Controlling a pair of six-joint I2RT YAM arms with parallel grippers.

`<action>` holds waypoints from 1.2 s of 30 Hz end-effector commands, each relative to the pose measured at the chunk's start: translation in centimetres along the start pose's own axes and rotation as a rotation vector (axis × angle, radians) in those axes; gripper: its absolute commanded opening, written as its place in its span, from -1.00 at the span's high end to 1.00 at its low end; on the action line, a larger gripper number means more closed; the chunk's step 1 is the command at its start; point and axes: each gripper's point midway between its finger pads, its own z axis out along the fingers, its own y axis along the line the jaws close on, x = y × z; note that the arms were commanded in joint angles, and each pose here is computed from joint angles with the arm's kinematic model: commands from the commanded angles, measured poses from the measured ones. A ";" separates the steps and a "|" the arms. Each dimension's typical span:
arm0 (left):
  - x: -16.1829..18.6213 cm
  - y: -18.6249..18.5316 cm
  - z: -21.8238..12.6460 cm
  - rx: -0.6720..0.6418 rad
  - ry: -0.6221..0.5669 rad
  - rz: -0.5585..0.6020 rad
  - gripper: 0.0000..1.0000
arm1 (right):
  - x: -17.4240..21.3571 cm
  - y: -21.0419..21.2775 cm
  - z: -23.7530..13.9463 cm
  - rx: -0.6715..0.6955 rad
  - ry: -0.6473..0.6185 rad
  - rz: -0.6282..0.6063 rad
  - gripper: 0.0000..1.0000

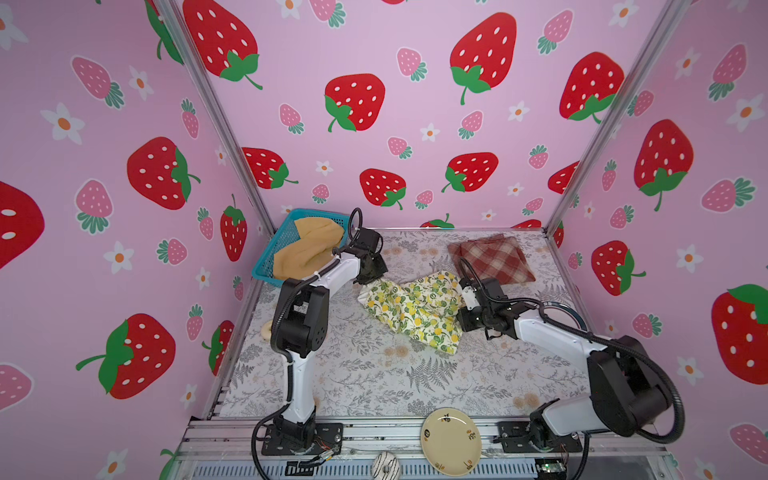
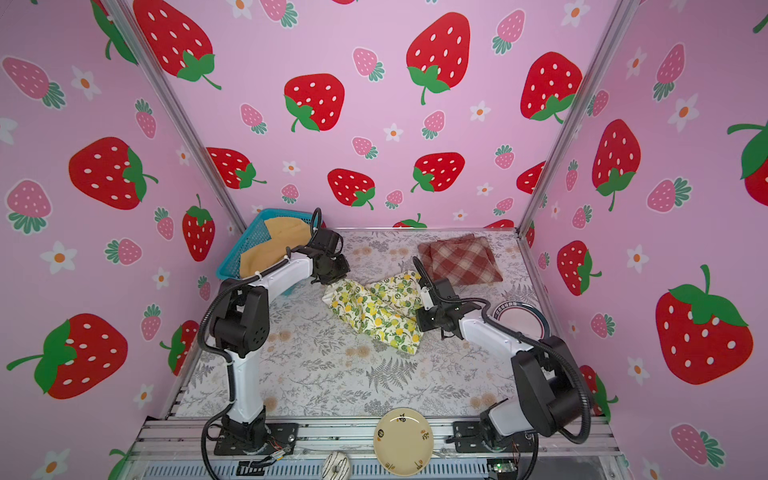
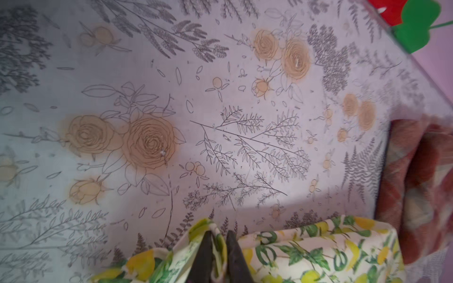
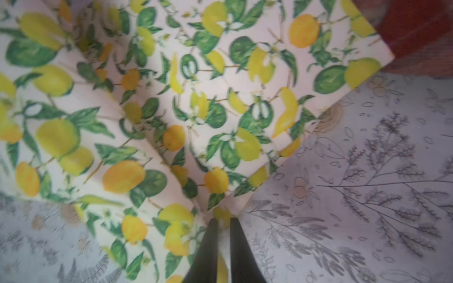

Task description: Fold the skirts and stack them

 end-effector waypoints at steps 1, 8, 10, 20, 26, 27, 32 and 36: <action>-1.0 -0.3 -1.1 -0.041 0.006 0.008 0.43 | -1.6 -2.2 0.2 0.087 -0.023 0.016 0.50; -2.7 1.2 -5.5 -0.036 -0.073 -0.012 0.00 | -4.4 0.8 -3.5 -0.022 -0.159 -0.085 -0.79; -2.5 1.5 -6.8 -0.017 -0.089 -0.015 -0.06 | -4.1 2.3 -4.2 -0.073 -0.171 -0.138 -0.99; 2.4 3.1 -7.9 0.079 -0.032 -0.051 -0.22 | 0.8 6.7 -3.1 -0.187 -0.128 -0.214 -0.99; 4.9 3.6 -7.9 0.128 0.013 -0.078 -0.34 | 3.1 8.0 -1.4 -0.226 -0.085 -0.220 -0.81; 5.2 3.6 -7.9 0.136 0.017 -0.083 -0.34 | 3.4 8.1 -1.0 -0.229 -0.071 -0.221 -0.76; 6.0 4.0 -8.3 0.147 0.019 -0.091 -0.34 | 4.2 7.7 0.8 -0.200 -0.024 -0.229 -0.51; 6.2 4.1 -8.1 0.150 0.022 -0.095 -0.34 | 4.4 7.8 1.6 -0.207 -0.007 -0.223 -0.05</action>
